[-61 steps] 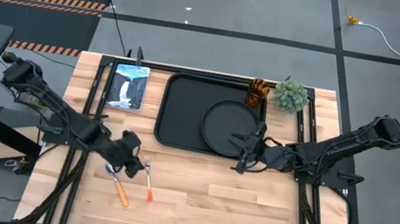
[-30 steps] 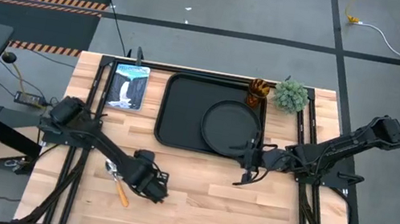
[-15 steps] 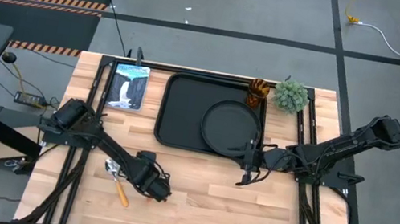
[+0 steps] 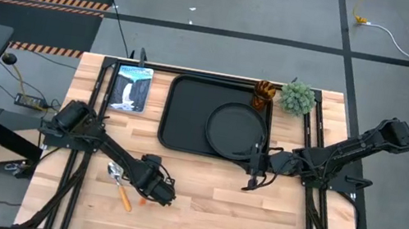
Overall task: Pick and place plate/cup/fork/spoon on tray
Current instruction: Put the orange fork on the black serving tray to the left of the black plate, then put the yellow spoon on the black serving tray to the left of the orange fork
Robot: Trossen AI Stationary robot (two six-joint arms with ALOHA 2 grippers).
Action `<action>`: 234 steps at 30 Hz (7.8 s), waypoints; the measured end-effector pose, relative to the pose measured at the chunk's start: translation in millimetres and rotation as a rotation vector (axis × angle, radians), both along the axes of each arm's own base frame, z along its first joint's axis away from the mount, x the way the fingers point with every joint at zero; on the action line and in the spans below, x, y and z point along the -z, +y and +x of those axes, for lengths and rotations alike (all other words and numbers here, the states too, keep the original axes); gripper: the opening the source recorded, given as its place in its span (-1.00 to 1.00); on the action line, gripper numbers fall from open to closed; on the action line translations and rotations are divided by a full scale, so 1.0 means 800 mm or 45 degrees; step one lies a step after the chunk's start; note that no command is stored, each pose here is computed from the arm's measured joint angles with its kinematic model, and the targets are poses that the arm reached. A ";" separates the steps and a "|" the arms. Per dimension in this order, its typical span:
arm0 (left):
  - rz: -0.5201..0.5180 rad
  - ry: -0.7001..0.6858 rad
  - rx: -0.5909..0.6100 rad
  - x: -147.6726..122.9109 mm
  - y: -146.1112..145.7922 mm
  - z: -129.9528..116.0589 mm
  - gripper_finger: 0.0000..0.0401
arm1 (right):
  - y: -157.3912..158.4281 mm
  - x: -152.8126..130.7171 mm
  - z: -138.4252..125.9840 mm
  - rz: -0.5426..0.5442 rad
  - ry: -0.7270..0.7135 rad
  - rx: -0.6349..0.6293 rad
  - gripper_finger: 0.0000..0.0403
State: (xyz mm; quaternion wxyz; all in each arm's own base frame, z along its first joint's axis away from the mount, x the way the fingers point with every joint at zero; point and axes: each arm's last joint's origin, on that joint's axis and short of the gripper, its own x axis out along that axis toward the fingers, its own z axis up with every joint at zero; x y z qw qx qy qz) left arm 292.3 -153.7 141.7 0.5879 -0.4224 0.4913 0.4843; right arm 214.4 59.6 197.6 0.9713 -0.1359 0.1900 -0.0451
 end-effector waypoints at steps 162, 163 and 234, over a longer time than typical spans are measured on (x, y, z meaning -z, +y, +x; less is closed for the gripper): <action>0.007 0.079 -0.263 -0.037 0.002 -0.102 -0.78 | 0.005 -0.013 0.005 0.088 -0.128 -0.128 -0.45; 0.032 0.067 -0.252 -0.040 0.009 -0.096 -0.78 | 0.005 -0.013 0.005 0.088 -0.130 -0.128 -0.45; 0.213 -0.223 0.074 -0.015 0.336 0.053 -0.77 | 0.005 -0.012 0.005 0.087 -0.128 -0.128 -0.51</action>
